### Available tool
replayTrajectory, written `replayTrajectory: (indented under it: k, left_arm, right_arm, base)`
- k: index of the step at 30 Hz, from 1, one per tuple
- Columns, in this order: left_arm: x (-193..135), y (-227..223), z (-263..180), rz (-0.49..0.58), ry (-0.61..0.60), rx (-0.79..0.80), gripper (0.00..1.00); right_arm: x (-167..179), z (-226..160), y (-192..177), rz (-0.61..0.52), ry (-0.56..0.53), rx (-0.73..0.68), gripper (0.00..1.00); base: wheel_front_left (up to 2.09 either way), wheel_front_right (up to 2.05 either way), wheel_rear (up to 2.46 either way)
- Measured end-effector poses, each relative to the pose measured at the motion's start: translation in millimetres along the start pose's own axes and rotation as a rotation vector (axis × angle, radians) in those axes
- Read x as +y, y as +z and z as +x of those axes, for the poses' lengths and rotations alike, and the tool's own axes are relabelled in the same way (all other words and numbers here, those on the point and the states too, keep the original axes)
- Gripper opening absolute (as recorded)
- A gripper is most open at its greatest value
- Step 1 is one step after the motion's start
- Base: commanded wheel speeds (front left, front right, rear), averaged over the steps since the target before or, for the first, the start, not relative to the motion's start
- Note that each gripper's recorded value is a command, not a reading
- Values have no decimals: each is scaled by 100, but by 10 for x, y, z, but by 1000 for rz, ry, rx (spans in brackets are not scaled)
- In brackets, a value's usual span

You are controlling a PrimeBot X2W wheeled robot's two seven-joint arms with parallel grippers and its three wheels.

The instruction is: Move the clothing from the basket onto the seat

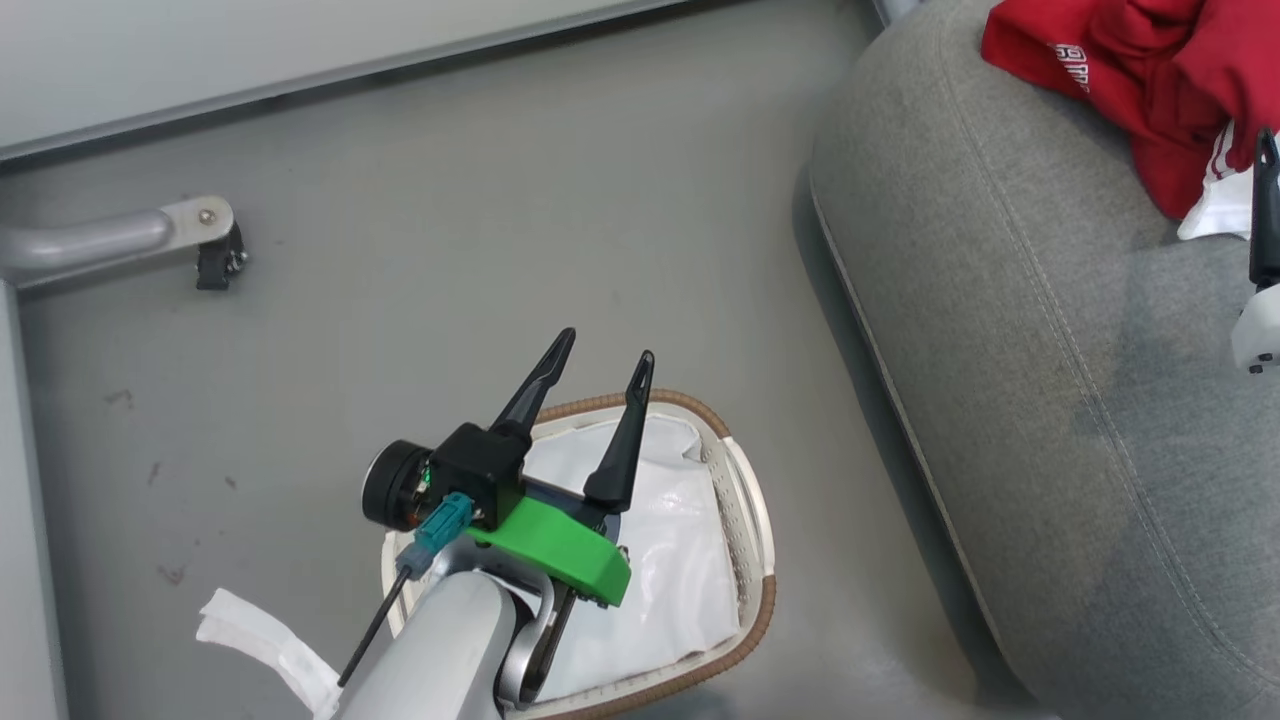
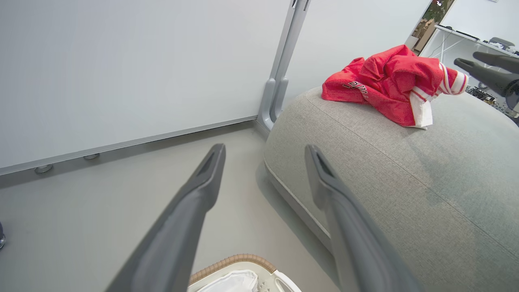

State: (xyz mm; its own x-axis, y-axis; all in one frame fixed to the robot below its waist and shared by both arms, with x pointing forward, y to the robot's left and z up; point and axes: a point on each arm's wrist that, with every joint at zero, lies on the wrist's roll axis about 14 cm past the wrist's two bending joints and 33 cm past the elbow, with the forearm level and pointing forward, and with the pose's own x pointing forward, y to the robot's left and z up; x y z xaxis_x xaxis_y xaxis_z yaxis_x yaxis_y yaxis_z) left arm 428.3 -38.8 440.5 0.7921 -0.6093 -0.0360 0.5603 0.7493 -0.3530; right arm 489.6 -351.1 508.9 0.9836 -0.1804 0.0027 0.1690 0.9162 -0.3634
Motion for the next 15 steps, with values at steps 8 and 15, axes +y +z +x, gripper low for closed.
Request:
replayTrajectory:
  k: [8, 15]
  left_arm:
    - [259, 283, -362, -12, 182, -61, 100]
    - [641, 500, -864, 5, 383, -130, 100]
  right_arm:
    - [338, -221, 277, 120, 64, -61, 100]
    - [870, -432, 471, 234, 168, -102, 100]
  base:
    - [0, 0, 0]
    - [0, 0, 0]
